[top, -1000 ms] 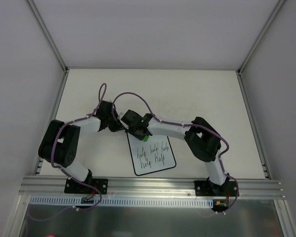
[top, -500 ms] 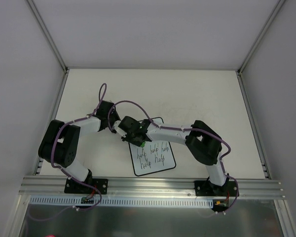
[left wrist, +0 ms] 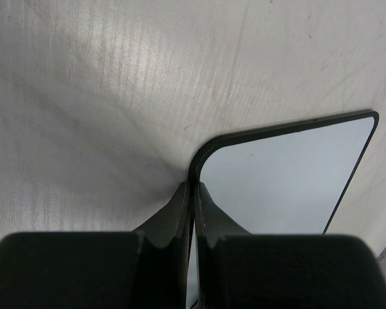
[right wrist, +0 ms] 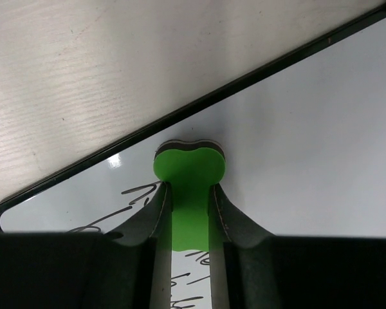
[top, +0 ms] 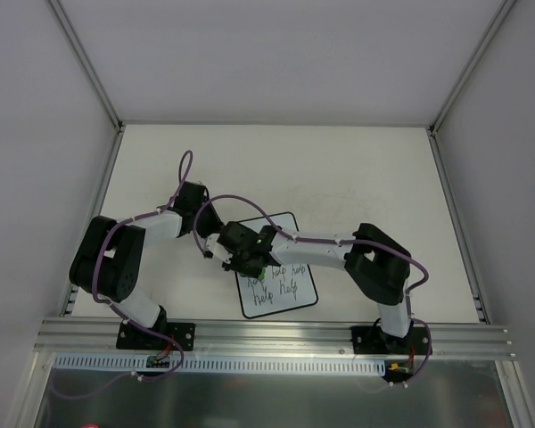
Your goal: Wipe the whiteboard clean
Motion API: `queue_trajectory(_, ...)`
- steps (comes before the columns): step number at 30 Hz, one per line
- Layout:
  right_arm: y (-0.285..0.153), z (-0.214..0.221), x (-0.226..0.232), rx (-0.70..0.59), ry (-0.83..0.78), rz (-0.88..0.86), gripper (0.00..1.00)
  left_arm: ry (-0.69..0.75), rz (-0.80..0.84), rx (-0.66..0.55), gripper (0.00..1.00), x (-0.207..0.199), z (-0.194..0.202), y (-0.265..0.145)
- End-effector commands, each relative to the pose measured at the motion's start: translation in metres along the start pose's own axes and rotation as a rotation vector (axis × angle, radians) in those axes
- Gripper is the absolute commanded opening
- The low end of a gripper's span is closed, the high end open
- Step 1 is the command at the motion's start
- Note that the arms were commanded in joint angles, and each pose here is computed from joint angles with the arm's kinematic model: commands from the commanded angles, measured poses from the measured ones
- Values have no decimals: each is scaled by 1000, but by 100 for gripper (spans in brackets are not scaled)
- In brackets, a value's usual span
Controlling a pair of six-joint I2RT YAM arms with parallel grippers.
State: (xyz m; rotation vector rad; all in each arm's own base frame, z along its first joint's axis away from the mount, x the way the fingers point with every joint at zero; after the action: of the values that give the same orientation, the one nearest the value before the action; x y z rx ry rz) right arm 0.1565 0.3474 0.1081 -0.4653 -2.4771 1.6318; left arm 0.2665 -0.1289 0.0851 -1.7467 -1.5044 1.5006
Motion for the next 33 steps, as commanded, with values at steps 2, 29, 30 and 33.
queue_trajectory(2,-12,7,-5,48,87,-23,0,-5,-195,131,0,31,32,3)
queue_trajectory(29,-114,52,-47,-371,629,308,0,76,-203,186,40,1,89,-26)
queue_trajectory(30,-114,53,-47,-374,637,310,0,69,-212,193,35,2,92,-25)
queue_trajectory(33,-115,60,-45,-392,651,309,0,54,-249,230,25,8,101,-20)
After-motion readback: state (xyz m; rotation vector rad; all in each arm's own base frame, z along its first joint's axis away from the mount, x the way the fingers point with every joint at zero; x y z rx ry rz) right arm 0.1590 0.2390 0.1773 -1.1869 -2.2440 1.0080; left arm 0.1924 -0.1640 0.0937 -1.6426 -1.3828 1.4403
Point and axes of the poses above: each gripper's point midway between its finger pads, its own y axis out along the fingers, its own x axis along the line the jaws close on, z = x × y, the point moved 9 cm from there along -y, back along the fingers, and after that the axes turned 9 degrees about y, right-handed, at the moved point
